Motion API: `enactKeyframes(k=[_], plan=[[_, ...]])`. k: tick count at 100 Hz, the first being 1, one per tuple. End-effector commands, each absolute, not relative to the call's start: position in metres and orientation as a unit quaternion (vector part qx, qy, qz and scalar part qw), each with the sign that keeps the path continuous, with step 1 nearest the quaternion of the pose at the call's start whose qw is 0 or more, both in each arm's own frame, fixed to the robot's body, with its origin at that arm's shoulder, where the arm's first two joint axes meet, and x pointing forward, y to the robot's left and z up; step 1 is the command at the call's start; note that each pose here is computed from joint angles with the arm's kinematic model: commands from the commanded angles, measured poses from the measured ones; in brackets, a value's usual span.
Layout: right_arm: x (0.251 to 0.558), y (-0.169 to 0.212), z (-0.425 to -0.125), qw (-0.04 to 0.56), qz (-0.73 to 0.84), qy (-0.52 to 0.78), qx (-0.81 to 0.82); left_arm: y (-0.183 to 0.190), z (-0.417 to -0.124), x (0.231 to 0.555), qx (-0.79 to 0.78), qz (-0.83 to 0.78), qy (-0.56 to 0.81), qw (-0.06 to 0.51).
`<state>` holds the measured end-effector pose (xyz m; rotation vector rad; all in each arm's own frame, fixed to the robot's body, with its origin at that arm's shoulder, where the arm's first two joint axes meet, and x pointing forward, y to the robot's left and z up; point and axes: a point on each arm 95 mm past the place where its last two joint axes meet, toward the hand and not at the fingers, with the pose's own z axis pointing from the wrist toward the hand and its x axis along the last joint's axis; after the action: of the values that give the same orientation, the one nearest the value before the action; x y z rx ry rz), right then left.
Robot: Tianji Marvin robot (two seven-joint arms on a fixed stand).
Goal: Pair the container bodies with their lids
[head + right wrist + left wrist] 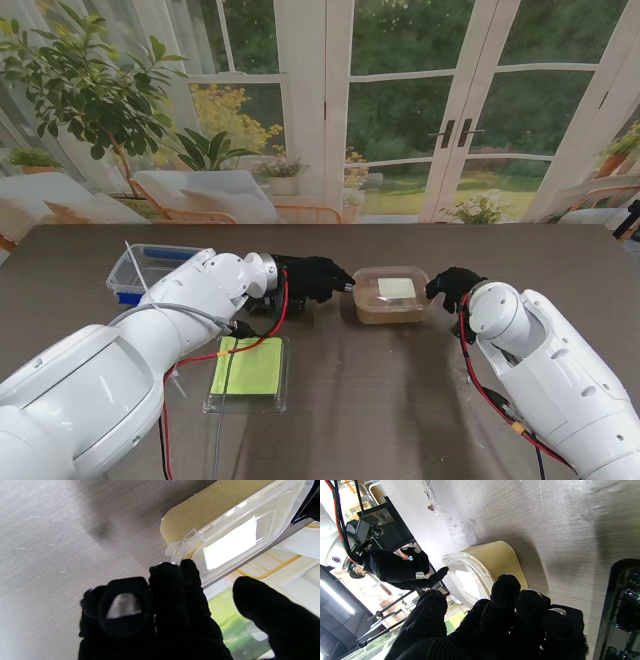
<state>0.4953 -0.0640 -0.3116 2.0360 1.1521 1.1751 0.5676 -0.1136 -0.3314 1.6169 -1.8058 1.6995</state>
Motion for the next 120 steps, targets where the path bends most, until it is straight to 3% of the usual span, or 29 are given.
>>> enactKeyframes(k=[1, 120], plan=[[0.493, -0.06, -0.317, 0.249, 0.432, 0.429, 0.753, -0.122, -0.331, 0.565, 0.538, 0.568, -0.614, 0.101], [0.492, -0.063, -0.331, 0.236, 0.422, 0.42, 0.768, -0.13, -0.337, 0.561, 0.544, 0.53, -0.642, 0.103]])
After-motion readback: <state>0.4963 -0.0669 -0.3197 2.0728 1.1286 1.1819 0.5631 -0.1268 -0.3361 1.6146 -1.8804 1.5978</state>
